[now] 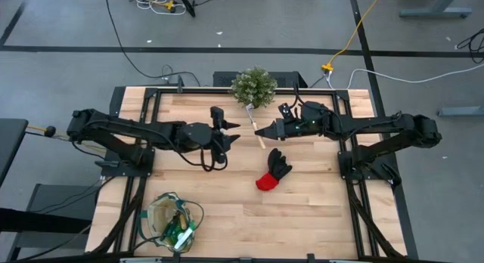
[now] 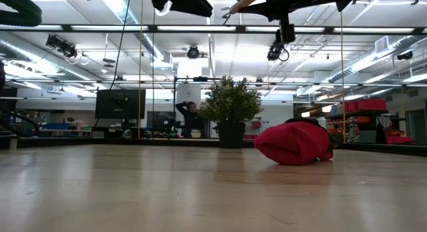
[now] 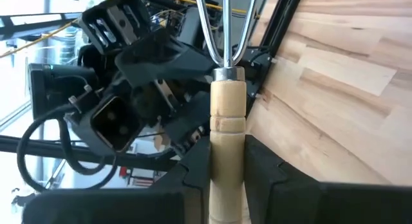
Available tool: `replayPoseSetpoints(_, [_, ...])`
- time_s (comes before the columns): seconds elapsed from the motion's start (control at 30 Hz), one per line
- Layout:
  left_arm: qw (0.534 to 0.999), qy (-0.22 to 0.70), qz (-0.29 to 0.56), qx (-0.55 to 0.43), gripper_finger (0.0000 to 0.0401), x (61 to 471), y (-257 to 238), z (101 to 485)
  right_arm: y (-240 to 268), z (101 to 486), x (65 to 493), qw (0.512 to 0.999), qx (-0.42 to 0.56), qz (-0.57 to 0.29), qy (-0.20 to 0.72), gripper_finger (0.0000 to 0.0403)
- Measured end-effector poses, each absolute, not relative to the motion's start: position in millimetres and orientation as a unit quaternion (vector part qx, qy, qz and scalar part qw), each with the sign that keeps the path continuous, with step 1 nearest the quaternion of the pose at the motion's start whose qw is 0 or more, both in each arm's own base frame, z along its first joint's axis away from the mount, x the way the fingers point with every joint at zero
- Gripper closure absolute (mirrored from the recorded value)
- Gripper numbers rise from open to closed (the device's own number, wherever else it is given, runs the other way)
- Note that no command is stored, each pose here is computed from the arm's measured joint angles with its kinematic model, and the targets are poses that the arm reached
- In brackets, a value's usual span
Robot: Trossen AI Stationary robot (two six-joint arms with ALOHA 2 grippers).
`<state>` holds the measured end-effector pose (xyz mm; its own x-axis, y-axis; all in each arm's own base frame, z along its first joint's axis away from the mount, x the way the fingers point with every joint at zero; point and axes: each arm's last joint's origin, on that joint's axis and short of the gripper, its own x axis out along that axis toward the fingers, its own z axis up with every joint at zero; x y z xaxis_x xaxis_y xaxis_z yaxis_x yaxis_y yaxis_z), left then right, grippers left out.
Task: Pick & Place Garden tools in Gardening bag
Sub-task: Put the brown hand rake into the gardening bag
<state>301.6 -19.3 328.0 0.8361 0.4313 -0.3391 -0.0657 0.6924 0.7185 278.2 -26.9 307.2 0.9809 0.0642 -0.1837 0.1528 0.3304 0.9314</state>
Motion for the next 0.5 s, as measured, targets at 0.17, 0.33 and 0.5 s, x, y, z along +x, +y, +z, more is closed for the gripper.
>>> replayPoseSetpoints(0.17, [0.917, 0.219, 0.143, 0.301, 0.0224, 303.0, -19.8, 331.4, -26.9, 307.3, 278.2, 0.815, 0.571, -0.021, 0.097, 0.0345])
replayPoseSetpoints(0.33, [0.953, 0.204, 0.088, 0.205, 0.0224, 303.0, -16.9, 337.9, -26.5, 307.7, 278.2, 0.817, 0.568, -0.015, 0.099, 0.0343])
replayPoseSetpoints(0.5, [0.956, 0.220, 0.075, 0.178, 0.0224, 305.4, -8.3, 351.7, -26.7, 308.2, 278.3, 0.819, 0.565, -0.013, 0.097, 0.0345])
